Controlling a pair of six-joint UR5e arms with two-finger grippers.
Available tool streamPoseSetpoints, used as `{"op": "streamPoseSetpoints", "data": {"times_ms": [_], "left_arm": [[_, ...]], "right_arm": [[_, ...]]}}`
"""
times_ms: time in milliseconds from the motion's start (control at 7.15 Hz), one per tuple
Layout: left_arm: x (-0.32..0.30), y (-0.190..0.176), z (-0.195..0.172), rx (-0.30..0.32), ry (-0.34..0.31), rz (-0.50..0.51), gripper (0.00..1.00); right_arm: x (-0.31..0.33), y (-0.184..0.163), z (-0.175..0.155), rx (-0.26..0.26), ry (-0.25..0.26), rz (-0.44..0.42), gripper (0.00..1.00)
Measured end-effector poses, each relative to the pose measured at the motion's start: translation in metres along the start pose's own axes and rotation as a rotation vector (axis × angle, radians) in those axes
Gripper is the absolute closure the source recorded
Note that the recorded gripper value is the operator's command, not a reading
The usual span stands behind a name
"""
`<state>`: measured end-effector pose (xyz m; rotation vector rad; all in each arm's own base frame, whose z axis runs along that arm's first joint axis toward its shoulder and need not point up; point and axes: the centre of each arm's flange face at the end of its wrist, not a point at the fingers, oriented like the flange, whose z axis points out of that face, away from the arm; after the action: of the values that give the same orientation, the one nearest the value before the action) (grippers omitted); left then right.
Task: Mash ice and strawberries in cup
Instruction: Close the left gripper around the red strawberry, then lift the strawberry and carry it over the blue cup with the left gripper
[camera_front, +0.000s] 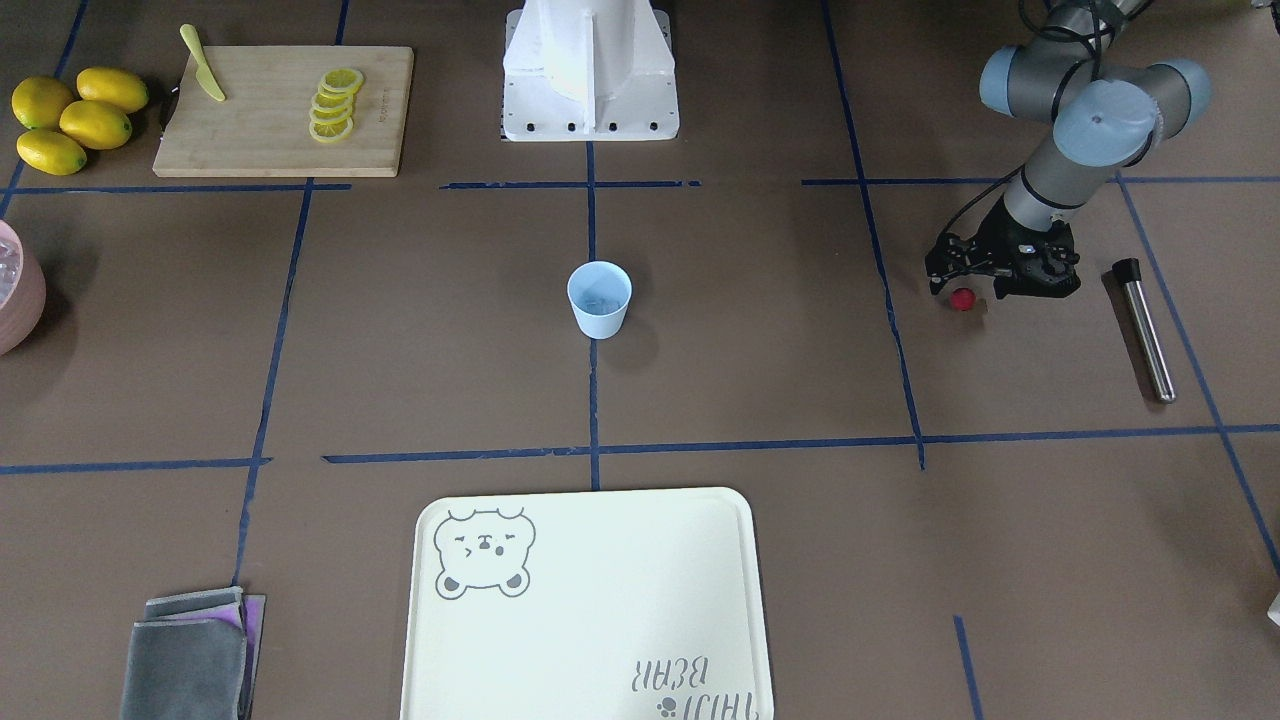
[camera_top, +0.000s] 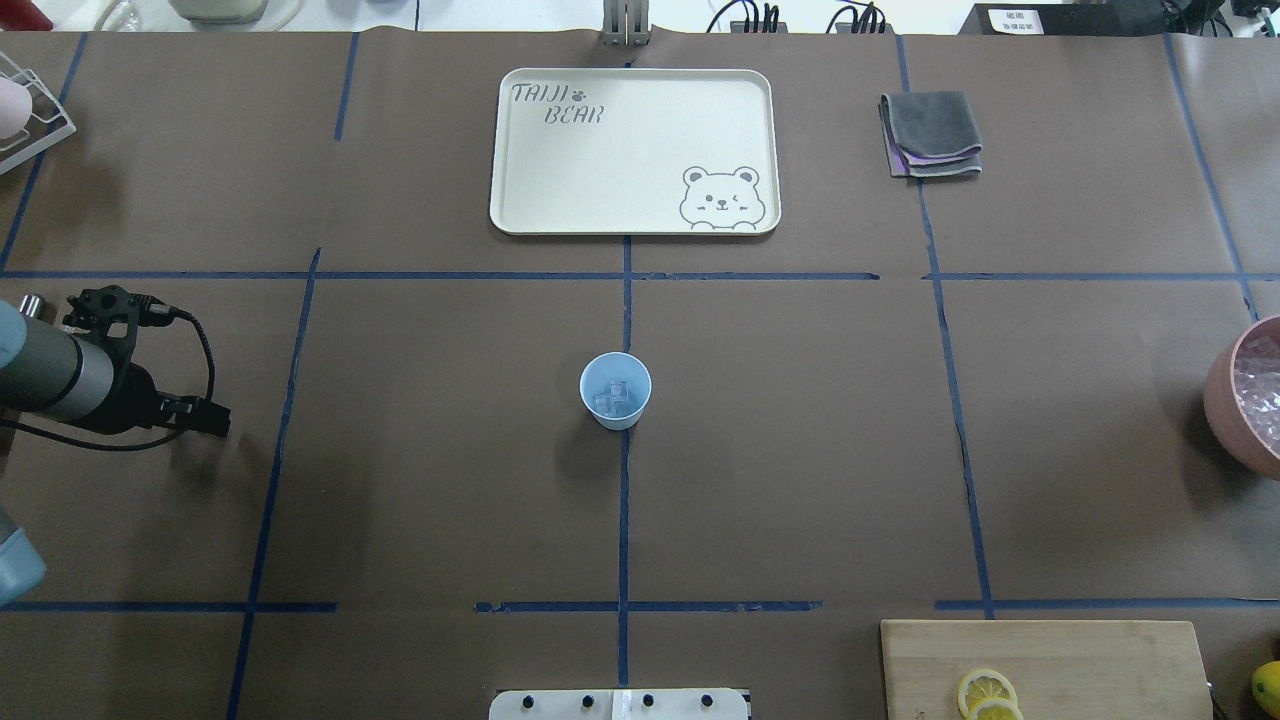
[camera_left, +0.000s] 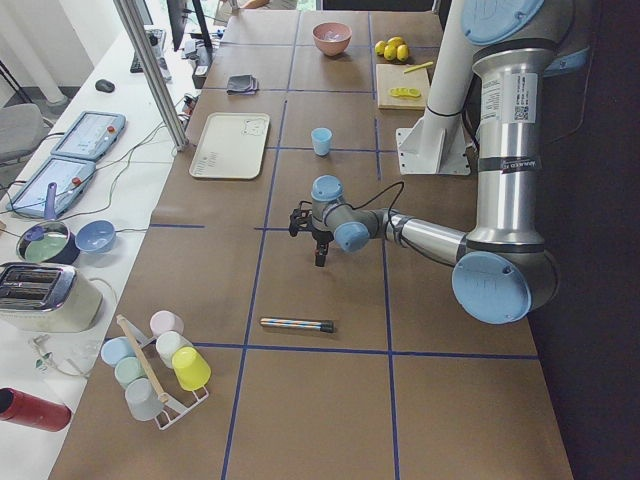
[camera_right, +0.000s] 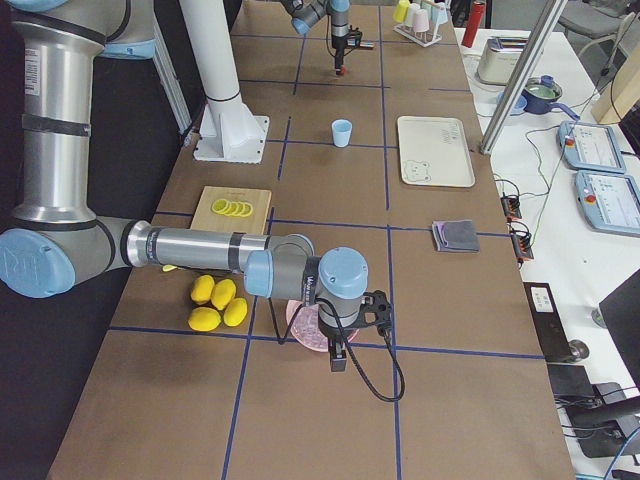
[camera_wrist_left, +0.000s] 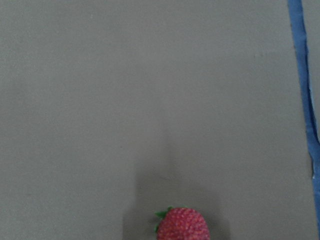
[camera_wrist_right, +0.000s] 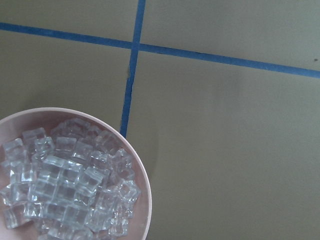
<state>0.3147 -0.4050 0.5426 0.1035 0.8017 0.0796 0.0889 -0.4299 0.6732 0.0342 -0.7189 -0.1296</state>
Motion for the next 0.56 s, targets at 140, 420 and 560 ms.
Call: {"op": "streamPoseSetpoints", "data": {"times_ms": [140,420,560], "left_arm": [[-0.0010,-0.0007,0.0007,0.000,-0.002,-0.001,0.09],[-0.0009,-0.0026,0.0021,0.001,-0.003,-0.002,0.25],[0.0005,-0.0049,0.0025,0.003,-0.002,-0.002,0.52]], "right_arm": [[-0.0001,-0.0002,-0.0002,0.000,0.001,0.000,0.00],[-0.0004,-0.0009,-0.0007,0.001,0.001,-0.003,0.00],[-0.0008,-0.0012,-0.0014,0.003,0.001,-0.004,0.00]]}}
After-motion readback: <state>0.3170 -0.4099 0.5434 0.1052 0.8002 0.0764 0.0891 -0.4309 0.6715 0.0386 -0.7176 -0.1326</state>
